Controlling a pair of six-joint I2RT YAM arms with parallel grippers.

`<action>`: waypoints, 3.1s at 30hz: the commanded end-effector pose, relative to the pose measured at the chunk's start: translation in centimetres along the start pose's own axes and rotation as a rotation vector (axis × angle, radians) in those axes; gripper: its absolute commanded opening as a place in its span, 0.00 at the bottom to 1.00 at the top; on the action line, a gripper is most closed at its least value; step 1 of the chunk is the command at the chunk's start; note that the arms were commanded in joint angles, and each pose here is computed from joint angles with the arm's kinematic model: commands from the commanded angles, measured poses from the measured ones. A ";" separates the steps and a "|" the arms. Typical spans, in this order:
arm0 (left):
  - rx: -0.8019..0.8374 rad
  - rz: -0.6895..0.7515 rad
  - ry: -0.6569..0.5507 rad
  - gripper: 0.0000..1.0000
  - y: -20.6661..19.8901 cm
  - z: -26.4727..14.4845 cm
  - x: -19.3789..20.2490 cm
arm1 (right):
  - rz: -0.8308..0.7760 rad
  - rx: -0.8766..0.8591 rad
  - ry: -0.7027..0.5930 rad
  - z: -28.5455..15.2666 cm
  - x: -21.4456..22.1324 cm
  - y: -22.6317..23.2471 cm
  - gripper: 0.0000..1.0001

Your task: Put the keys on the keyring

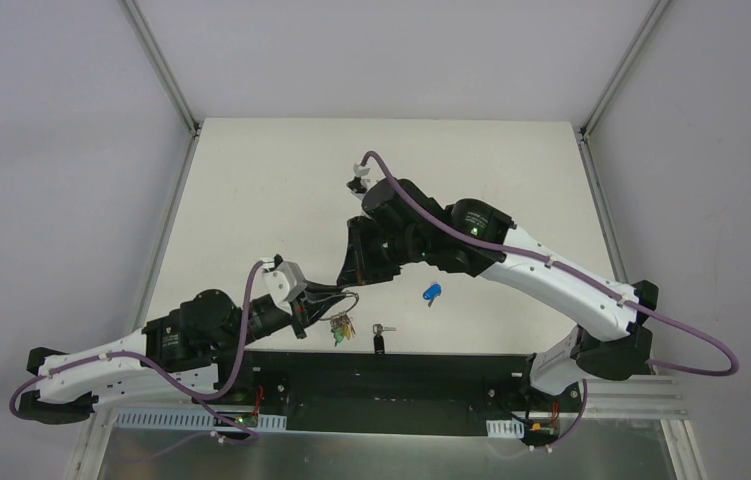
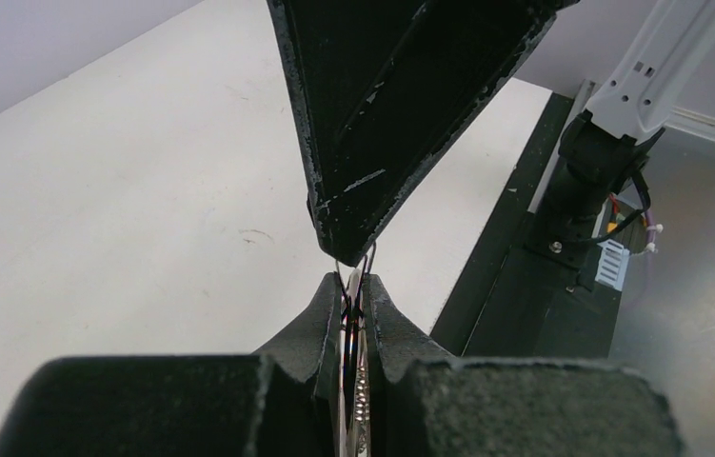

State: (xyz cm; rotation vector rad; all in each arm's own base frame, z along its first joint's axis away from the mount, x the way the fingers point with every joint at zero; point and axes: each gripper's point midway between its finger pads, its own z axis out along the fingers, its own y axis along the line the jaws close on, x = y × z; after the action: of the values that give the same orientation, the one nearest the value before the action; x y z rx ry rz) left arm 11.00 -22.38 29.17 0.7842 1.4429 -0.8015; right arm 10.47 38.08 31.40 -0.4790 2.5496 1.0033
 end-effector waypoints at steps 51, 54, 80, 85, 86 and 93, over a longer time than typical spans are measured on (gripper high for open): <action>-0.207 -0.134 -0.098 0.00 3.6 -1.4 -2.3 | -0.282 -0.073 -0.148 -3.7 3.0 2.7 0.22; -0.240 -0.128 -0.091 0.00 4.2 -1.6 -1.9 | -0.262 -0.042 -0.225 -5.2 1.8 1.6 0.36; -0.443 -0.056 -0.046 0.00 7.6 -2.3 0.2 | 0.130 0.434 -0.116 4.7 6.6 -18.3 0.49; -0.441 -0.061 -0.049 0.00 7.6 -2.4 0.1 | 0.170 0.417 -0.088 7.7 7.8 -18.9 0.49; -0.440 -0.064 -0.051 0.00 7.6 -2.4 0.1 | 0.178 0.415 -0.067 8.3 8.3 -19.1 0.49; -0.435 -0.076 -0.053 0.00 7.5 -2.5 0.2 | 0.267 0.367 -0.019 12.5 10.5 -19.6 0.44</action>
State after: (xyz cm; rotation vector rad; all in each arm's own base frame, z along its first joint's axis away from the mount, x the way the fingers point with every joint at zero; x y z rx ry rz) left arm 15.83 -16.67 27.80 0.4312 1.5589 -0.5105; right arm 12.29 29.19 7.46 -0.1254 2.7452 0.4439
